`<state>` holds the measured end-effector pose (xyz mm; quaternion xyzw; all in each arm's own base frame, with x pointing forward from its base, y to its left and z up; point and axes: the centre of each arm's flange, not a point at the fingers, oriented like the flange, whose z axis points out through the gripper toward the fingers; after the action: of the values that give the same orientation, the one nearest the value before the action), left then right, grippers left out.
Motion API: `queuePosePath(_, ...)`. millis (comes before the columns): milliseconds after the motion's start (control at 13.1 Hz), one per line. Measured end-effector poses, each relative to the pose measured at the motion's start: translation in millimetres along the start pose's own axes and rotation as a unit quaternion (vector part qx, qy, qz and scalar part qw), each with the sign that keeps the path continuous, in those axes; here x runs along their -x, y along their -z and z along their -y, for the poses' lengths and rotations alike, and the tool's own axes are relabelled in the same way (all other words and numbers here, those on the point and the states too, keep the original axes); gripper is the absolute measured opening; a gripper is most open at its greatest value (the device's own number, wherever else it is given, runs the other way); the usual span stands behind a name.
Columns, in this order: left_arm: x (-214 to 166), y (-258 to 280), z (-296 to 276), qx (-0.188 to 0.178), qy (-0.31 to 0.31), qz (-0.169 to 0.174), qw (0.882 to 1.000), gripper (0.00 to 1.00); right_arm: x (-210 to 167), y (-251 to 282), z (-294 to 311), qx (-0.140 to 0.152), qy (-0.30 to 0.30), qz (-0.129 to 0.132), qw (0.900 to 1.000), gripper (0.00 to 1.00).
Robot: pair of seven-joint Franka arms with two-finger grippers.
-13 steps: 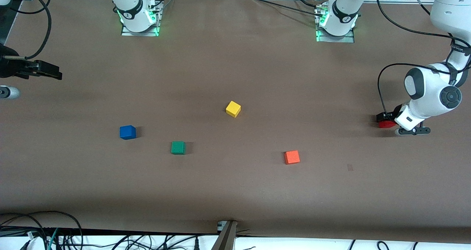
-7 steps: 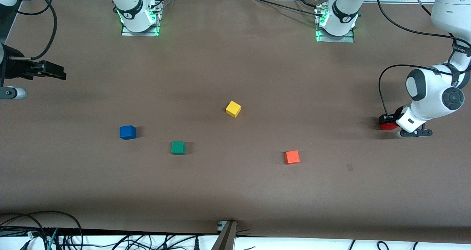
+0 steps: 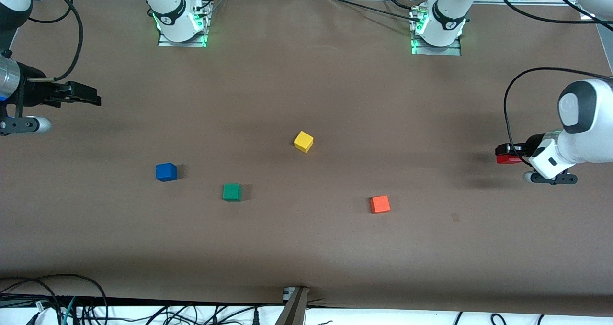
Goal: Pass red block to right arm, stack on blue
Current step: 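Carry the red cube toward the middle while the right gripper approaches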
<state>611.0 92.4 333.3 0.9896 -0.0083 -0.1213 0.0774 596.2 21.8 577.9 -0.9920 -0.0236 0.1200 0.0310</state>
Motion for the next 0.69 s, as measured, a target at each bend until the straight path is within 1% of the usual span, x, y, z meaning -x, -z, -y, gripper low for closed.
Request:
queuePosePath(77, -2, 6, -9, 0.025, -0.022, -0.005, 0.999, 0.56, -4, -6, 6, -0.025, 0.006, 0.005, 1.000, 1.00)
queuePosePath(153, -4, 10, -18, 0.040, -0.052, -0.009, 0.998, 0.56, -10, -14, 14, -0.055, 0.012, 0.014, 0.998, 1.00)
queuePosePath(230, -6, 13, -31, 0.051, -0.084, -0.011, 0.995, 0.56, -17, -25, 22, -0.087, 0.018, 0.024, 0.996, 1.00)
queuePosePath(383, -10, 12, -71, 0.085, -0.144, -0.018, 0.986, 0.56, -35, -50, 37, -0.149, 0.027, 0.048, 0.987, 1.00)
queuePosePath(459, -11, 11, -89, 0.106, -0.175, -0.024, 0.979, 0.56, -44, -64, 45, -0.183, 0.029, 0.061, 0.981, 1.00)
queuePosePath(536, -12, 10, -102, 0.129, -0.205, -0.031, 0.970, 0.56, -54, -78, 53, -0.220, 0.031, 0.074, 0.972, 1.00)
queuePosePath(689, -16, 8, -124, 0.183, -0.260, -0.056, 0.946, 0.56, -72, -103, 68, -0.300, 0.032, 0.098, 0.948, 1.00)
